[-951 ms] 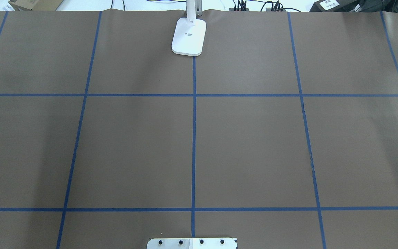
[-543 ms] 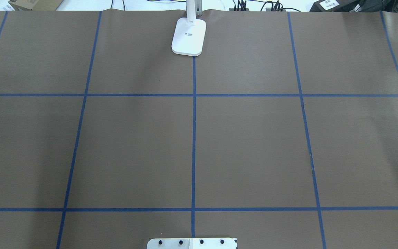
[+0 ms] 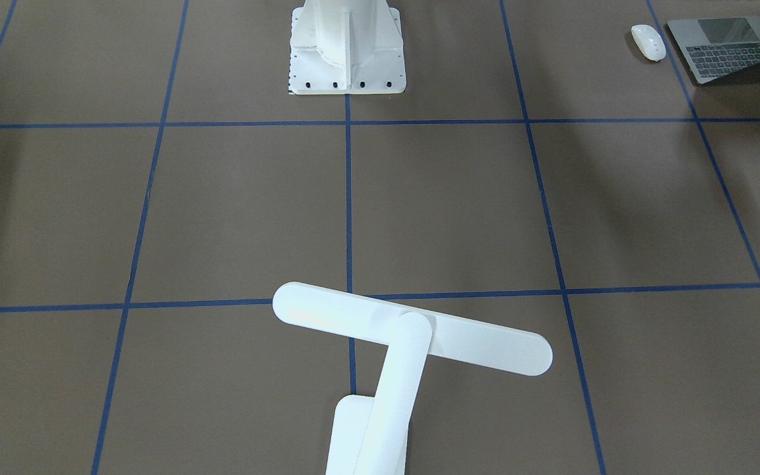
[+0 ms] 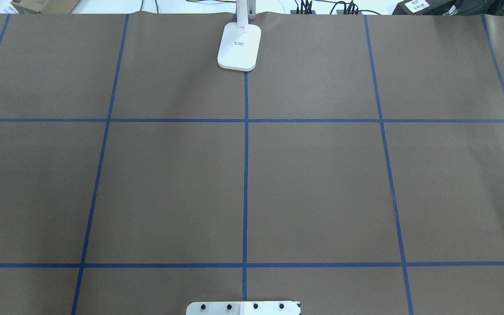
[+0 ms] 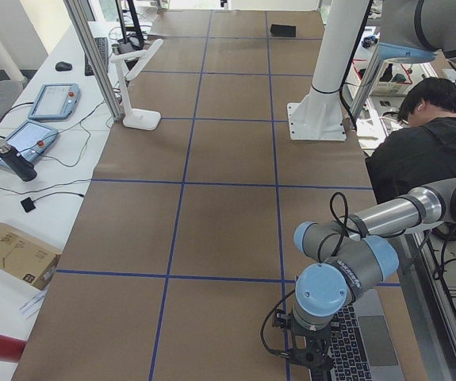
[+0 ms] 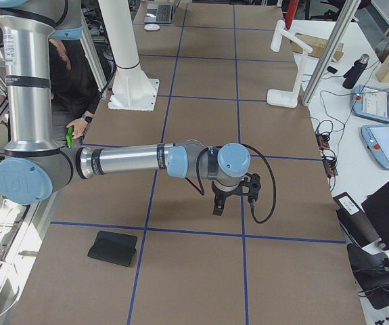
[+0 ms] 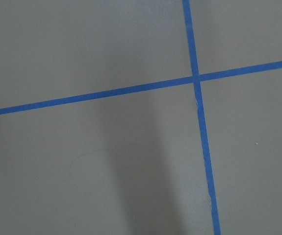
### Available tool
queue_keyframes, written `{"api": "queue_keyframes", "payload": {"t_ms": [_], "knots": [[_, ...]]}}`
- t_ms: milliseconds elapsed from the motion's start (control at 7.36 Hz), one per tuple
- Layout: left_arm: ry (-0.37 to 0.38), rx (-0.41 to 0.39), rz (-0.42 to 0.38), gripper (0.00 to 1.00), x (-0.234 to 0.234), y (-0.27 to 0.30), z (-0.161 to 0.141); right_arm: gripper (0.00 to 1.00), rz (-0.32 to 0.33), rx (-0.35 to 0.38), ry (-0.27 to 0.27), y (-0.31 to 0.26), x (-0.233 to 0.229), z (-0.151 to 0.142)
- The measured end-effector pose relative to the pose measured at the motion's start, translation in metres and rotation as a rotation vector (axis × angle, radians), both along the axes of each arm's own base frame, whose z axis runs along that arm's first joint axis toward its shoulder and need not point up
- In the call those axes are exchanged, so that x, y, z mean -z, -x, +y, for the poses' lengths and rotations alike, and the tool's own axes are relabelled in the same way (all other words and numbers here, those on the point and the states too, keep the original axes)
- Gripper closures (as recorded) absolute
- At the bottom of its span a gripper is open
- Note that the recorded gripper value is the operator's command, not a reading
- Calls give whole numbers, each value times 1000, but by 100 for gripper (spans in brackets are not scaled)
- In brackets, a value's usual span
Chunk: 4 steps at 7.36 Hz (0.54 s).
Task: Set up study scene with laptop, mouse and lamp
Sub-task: 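Carry the open silver laptop in the left gripper toward the table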
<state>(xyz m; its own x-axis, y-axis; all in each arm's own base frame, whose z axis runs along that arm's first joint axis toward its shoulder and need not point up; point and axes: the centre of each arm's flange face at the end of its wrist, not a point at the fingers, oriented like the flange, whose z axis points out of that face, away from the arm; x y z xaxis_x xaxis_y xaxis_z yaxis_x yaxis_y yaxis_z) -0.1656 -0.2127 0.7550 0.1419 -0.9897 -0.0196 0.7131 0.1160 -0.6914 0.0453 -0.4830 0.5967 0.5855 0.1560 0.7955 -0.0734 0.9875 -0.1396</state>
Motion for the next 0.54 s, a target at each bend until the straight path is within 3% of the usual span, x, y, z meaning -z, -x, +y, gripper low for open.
{"api": "queue_keyframes", "payload": {"t_ms": [543], "knots": [[71,42,11,0,-20,-2,6,0,-57,-2,2,3,4,0]]}}
